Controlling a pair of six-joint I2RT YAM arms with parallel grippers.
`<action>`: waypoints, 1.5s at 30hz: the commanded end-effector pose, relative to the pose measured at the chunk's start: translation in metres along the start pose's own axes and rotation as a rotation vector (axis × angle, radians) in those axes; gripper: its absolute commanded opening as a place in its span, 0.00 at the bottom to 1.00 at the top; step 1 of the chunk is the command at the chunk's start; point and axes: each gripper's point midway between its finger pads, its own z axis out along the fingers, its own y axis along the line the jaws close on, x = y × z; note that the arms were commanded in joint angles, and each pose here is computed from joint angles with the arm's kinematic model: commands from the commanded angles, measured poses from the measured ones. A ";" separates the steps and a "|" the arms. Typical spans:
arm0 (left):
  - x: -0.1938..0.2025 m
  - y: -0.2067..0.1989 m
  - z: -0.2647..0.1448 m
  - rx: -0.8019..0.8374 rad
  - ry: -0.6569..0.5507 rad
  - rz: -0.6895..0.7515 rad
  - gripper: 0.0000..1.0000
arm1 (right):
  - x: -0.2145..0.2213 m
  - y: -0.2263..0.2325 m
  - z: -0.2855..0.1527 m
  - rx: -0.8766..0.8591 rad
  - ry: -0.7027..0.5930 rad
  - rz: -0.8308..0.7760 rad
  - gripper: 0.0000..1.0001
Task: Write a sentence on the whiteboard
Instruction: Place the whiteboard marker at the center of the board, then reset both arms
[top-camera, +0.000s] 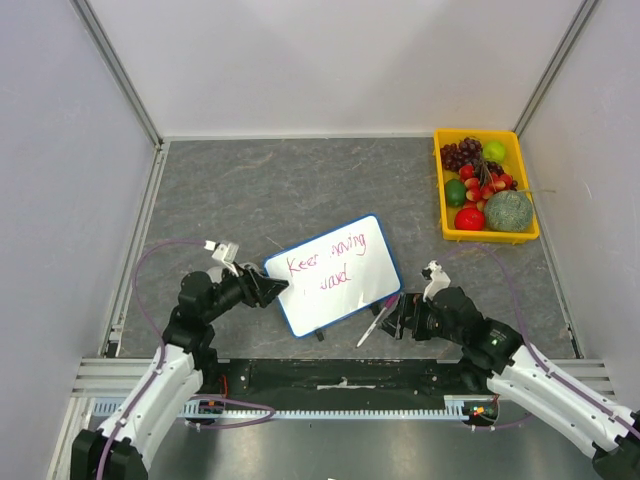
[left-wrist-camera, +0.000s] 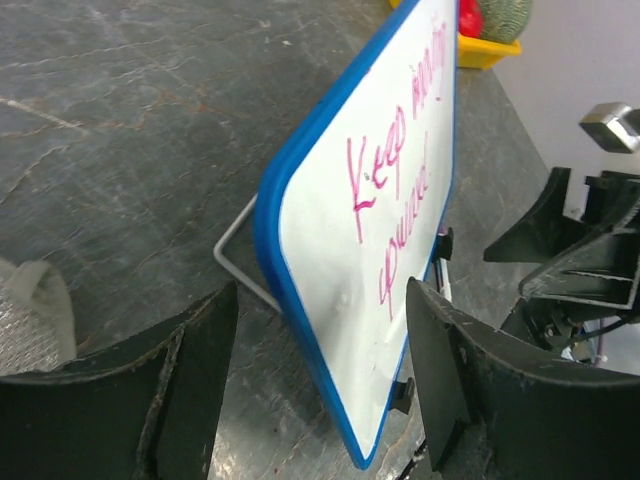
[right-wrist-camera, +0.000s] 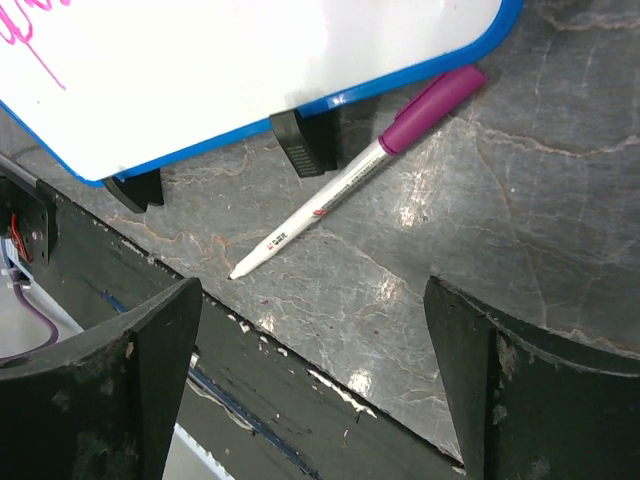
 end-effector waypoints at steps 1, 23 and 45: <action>-0.009 0.015 -0.007 -0.110 -0.044 0.020 0.74 | -0.022 0.008 -0.007 0.011 -0.063 -0.045 0.98; -0.087 0.012 -0.058 -0.368 -0.344 -0.053 0.95 | -0.075 0.021 -0.021 0.066 -0.236 -0.129 0.98; -0.113 0.001 -0.041 -0.451 -0.146 -0.137 0.98 | -0.145 0.029 -0.044 0.228 -0.426 -0.237 0.98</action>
